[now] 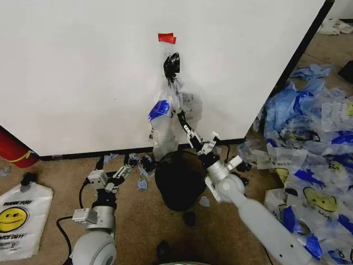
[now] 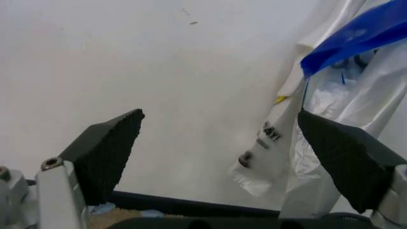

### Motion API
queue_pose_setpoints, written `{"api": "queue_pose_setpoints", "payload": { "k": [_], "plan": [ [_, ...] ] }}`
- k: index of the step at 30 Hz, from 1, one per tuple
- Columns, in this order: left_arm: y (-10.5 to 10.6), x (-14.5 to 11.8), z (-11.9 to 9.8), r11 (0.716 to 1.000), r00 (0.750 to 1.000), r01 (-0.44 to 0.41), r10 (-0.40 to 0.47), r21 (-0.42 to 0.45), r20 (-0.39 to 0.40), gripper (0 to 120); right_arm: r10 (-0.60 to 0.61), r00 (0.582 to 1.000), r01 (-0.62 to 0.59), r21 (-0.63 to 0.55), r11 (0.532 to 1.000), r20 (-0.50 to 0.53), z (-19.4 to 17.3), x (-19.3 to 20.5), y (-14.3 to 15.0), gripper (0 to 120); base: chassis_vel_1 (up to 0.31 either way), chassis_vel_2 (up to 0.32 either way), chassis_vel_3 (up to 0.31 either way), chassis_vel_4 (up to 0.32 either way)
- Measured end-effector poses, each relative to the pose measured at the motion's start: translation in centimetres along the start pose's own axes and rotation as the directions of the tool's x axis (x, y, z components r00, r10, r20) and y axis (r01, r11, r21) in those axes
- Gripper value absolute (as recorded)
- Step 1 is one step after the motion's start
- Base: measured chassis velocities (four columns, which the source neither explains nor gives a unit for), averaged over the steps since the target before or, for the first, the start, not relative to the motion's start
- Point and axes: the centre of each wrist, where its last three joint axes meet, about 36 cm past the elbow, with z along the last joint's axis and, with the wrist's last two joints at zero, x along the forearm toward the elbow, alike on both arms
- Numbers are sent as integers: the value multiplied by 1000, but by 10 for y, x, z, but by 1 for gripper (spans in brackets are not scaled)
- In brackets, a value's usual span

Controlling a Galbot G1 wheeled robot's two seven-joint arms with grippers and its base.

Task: Pick up the garbage bag from the wall and place it over the trash bin.

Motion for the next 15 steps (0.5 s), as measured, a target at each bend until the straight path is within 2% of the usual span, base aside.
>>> {"api": "queue_pose_setpoints", "payload": {
  "k": [9, 15],
  "plan": [
    [-1, 1, 1, 1000, 1000, -6, 6, 0, -2, 97, 41, 999, -41, 10, 999, -7, 4, 29, 4, 0, 0, 0, 0, 0],
    [-1, 2, 4, 1000, 1000, -7, 7, 0, -5, 97, 44, 999, -44, 20, 999, -6, 6, 32, 7, 0, 0, 0, 0, 0]
  ]
}}
